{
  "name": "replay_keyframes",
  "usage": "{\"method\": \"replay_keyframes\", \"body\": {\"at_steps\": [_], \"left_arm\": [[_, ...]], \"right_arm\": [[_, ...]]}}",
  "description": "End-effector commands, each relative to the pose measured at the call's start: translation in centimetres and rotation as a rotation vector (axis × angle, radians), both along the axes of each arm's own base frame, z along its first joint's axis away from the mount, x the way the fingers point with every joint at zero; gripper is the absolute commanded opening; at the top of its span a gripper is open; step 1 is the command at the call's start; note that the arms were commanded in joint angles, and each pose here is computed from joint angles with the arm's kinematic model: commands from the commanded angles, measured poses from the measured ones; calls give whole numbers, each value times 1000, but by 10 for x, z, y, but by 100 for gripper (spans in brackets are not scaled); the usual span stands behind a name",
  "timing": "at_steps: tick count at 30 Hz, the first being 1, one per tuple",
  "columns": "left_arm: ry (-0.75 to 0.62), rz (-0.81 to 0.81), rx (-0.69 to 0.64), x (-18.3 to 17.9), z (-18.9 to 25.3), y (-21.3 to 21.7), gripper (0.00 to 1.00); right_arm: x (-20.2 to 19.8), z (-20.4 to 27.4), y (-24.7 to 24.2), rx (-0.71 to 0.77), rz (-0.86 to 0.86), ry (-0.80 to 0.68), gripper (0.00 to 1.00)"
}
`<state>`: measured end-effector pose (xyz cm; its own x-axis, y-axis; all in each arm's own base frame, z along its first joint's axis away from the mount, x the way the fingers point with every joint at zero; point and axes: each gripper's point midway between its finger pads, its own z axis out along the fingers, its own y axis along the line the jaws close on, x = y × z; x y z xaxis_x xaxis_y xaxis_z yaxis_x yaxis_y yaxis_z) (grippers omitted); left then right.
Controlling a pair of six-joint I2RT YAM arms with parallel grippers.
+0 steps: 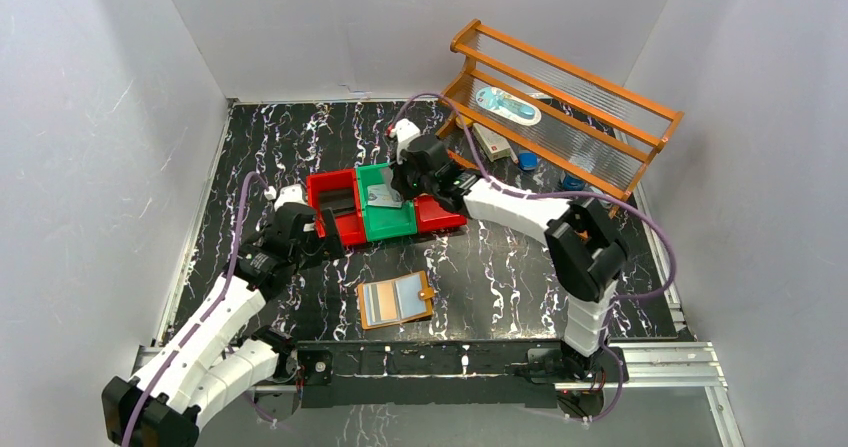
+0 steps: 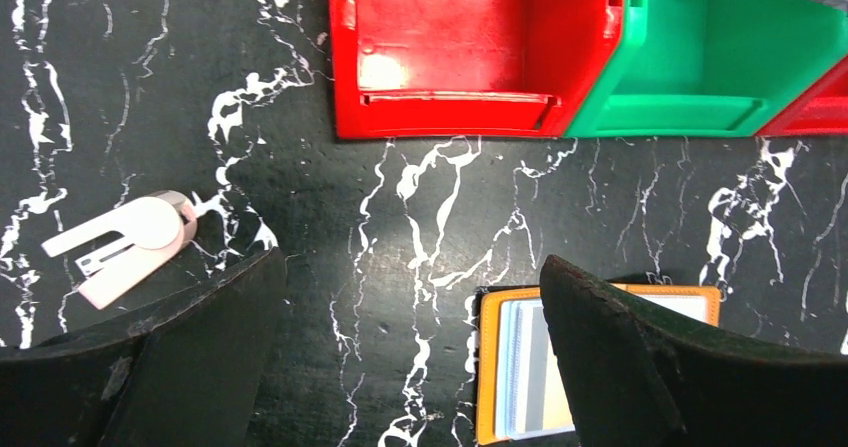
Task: Take the credit cards out of the card holder
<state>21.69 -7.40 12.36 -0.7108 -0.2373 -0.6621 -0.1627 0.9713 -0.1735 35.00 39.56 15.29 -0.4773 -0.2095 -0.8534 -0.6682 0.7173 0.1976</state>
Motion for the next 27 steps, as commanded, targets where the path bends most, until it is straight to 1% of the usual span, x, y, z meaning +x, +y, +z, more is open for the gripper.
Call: {"method": "replay_keyframes", "body": {"at_steps": [1,4,9,16,20,23,27], "left_arm": [[-49,60,76,9,13,19,98],[-58,77,80,8,15,23,98],[-95,84,74,8,24,25,98],[-110,76,61,8,28,24,98],[-115,72,57,7,29,23,98],[-115,72,59,7,29,24,98],[-115,70,59,7,29,23,98]], "right_arm": [[17,4,16,-182,92,-223,0],[26,-8,20,-321,126,-336,0],[34,-16,28,-487,168,-489,0],[45,-27,27,-667,201,-613,0],[49,-32,32,-698,238,-661,1],[47,-45,37,-718,279,-655,2],[41,-55,43,-715,329,-623,12]]}}
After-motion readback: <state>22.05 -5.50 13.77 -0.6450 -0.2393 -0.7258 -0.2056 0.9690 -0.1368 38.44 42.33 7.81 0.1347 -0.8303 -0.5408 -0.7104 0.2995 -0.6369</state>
